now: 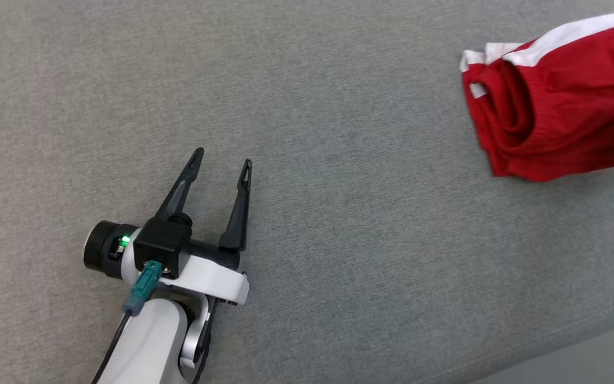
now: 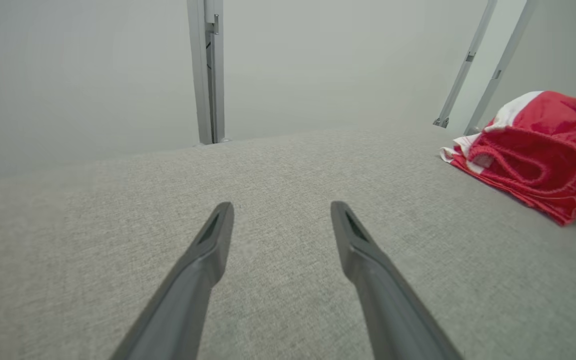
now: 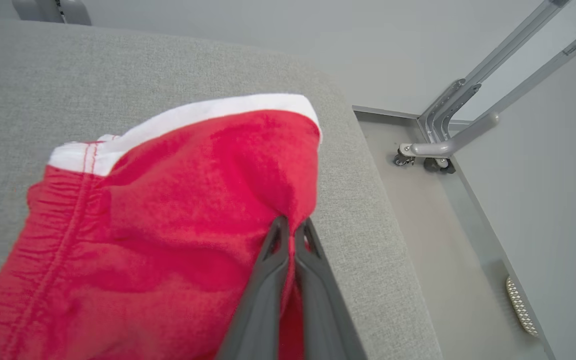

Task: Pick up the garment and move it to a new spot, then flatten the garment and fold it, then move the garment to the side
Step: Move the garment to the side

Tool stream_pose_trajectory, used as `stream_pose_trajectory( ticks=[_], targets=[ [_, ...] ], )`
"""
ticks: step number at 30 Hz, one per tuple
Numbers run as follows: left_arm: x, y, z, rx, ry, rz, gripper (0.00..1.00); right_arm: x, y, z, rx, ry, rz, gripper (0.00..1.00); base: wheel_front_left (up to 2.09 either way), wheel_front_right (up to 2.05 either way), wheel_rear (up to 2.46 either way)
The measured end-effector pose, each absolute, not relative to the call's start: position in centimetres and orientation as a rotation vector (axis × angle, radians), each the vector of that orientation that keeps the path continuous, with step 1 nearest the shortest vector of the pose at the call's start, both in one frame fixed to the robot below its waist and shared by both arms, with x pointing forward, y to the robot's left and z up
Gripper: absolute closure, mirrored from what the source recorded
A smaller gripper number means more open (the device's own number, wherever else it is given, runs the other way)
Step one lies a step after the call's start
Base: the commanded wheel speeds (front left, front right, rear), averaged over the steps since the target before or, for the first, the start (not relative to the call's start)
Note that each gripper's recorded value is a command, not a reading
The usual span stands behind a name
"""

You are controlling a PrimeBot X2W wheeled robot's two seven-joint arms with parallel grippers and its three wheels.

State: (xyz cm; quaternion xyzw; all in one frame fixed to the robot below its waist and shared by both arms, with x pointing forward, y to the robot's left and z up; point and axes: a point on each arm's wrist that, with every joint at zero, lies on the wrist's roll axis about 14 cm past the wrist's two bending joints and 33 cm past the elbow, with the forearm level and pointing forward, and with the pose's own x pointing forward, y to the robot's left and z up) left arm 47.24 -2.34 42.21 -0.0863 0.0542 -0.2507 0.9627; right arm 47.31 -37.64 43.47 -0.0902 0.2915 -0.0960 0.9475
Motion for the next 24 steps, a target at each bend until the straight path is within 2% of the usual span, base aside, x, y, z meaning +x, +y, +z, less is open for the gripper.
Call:
stream_pose_trajectory(
  ticks=[5,16,17,18,19,20,24],
  targets=[
    [47.7,0.2,42.3,-0.164,0.106,-0.437,0.0,49.3,-39.3,44.0,-0.291,0.581,-0.216,1.0,0.0,0.0,0.0],
    [47.2,3.8,41.9,-0.143,0.118,-0.345,0.0,51.7,-42.2,44.3,-0.342,0.559,-0.301,1.0,0.0,0.0,0.0],
    [47.2,3.9,41.9,-0.143,0.119,-0.341,0.0,51.7,-42.3,44.3,-0.355,0.552,-0.302,0.84,0.0,0.0,0.0],
    [47.1,4.0,41.9,-0.144,0.119,-0.338,0.0,51.8,-42.4,44.4,-0.374,0.539,-0.3,0.56,0.0,0.0,0.0],
    [47.1,4.1,41.9,-0.146,0.12,-0.335,0.0,52.0,-42.4,44.7,-0.387,0.519,-0.296,0.46,0.0,0.0,0.0],
    [47.0,4.2,42.0,-0.145,0.12,-0.333,0.0,52.1,-42.4,44.8,-0.395,0.504,-0.295,0.0,0.0,0.0,0.0],
    [46.9,4.3,42.3,-0.142,0.114,-0.328,0.0,51.9,-41.6,44.6,-0.386,0.491,-0.287,0.0,0.0,0.0,0.0]
  ],
)
